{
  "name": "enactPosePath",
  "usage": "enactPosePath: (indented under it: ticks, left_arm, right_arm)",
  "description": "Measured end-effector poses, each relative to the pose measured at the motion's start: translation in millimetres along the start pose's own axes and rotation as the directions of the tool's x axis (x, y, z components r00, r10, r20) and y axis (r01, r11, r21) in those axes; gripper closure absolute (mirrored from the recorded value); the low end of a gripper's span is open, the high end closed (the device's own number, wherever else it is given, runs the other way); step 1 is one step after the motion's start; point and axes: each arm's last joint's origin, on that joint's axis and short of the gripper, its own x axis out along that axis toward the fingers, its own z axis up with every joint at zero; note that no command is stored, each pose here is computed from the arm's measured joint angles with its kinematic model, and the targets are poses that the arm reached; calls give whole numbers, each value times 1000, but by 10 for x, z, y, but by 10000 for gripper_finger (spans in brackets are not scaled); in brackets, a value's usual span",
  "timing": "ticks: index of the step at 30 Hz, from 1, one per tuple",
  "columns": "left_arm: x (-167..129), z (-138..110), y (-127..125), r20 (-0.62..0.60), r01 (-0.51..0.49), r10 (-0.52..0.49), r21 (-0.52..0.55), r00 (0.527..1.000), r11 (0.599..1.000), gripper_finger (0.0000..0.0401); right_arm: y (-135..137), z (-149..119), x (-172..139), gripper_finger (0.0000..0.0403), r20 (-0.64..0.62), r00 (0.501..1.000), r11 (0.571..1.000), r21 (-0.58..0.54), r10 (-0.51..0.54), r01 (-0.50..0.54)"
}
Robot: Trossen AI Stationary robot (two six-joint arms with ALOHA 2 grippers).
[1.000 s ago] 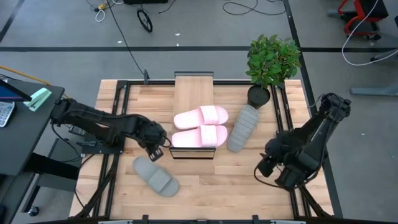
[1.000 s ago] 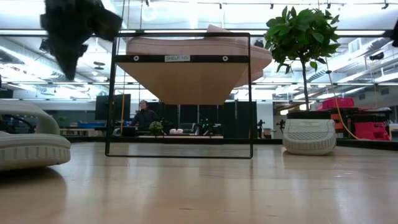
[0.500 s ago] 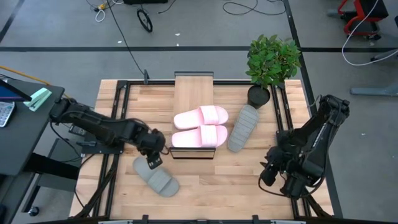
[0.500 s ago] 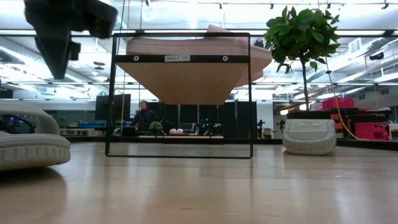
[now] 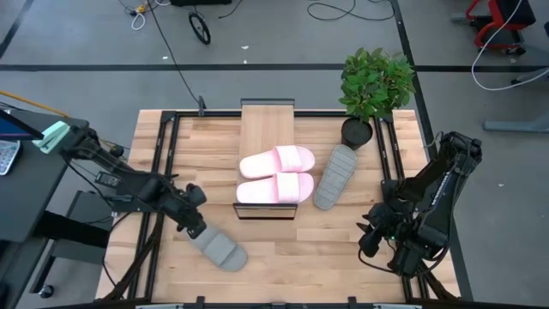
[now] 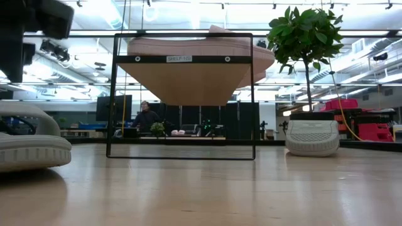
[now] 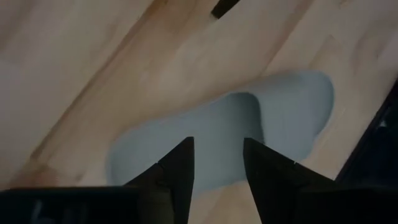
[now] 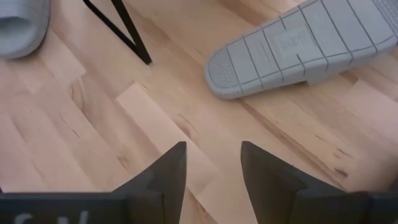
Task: Pick and place slides into the shelf
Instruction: Put the bottom gray slides on top of the shelf
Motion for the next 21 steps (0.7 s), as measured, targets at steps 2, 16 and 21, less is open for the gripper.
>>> enactPosePath:
  ticks: [2, 16, 21]
  left_arm:
    - [39, -40, 92, 18, 53, -52, -33, 998, 998, 267]
    - [405, -288, 308, 14, 286, -287, -137, 958, 948, 260]
    - [399, -310, 284, 9, 310, -312, -126, 950, 942, 236]
  right_arm:
    - [1, 3, 0, 245, 11, 1000, 1000, 1, 3, -4]
    - [30, 8, -1, 245, 50, 998, 999, 25, 39, -40]
    - [32, 13, -1, 245, 64, 997, 999, 25, 43, -45]
